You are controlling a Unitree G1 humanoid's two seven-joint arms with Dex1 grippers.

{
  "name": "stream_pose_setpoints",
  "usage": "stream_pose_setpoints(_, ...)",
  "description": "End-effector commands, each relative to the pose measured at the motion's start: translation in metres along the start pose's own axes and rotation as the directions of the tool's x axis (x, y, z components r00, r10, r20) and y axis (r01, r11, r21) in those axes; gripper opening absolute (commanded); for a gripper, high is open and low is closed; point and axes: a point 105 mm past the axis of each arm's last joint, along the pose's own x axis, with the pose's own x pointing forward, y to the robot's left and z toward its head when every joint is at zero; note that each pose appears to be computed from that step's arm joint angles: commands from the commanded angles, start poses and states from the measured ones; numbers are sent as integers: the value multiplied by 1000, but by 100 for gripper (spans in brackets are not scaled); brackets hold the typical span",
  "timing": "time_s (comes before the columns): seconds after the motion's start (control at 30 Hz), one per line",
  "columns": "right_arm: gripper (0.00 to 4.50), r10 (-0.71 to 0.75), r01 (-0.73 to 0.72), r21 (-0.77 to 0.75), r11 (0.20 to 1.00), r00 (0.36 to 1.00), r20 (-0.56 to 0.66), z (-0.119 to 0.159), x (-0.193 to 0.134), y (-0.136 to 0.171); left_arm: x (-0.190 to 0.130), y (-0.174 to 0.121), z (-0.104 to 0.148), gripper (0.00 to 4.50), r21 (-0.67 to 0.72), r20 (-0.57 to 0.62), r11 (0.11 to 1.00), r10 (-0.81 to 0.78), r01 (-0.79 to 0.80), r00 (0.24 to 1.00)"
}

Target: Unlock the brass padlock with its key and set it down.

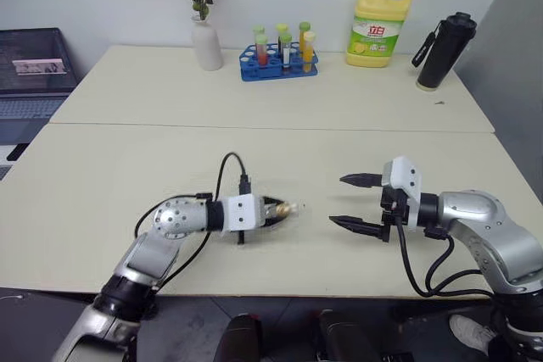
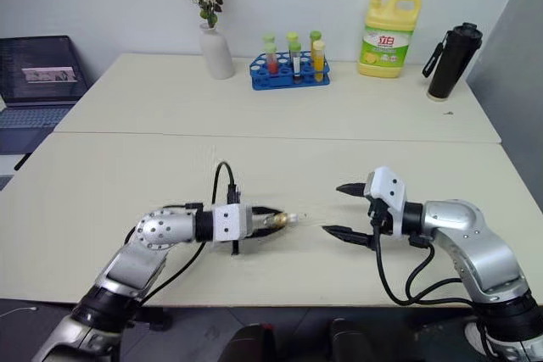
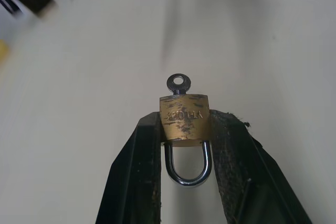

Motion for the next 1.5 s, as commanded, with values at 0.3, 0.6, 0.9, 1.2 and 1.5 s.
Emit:
stream_pose_setpoints(0.3,450,44,-60,144,988,993,111,27,4,13,-5,10,27,96,565,158,819,13,-101,987)
stream_pose_setpoints(0.6,450,64,-103,229,968,983,170,29,26,17,-3,10,33,96,597,199,786,43,-157,979)
stream_pose_setpoints(0.9,450,124,-180,289,940,971,202,29,34,19,-5,11,38,96,607,222,773,59,-186,973)
stream_pose_setpoints(1.2,313,146,-213,328,920,966,215,30,36,16,-4,6,39,96,616,231,766,43,-180,972)
stream_pose_setpoints(1.5,0,176,-243,342,908,960,216,31,32,19,-5,2,36,96,625,225,762,32,-169,974)
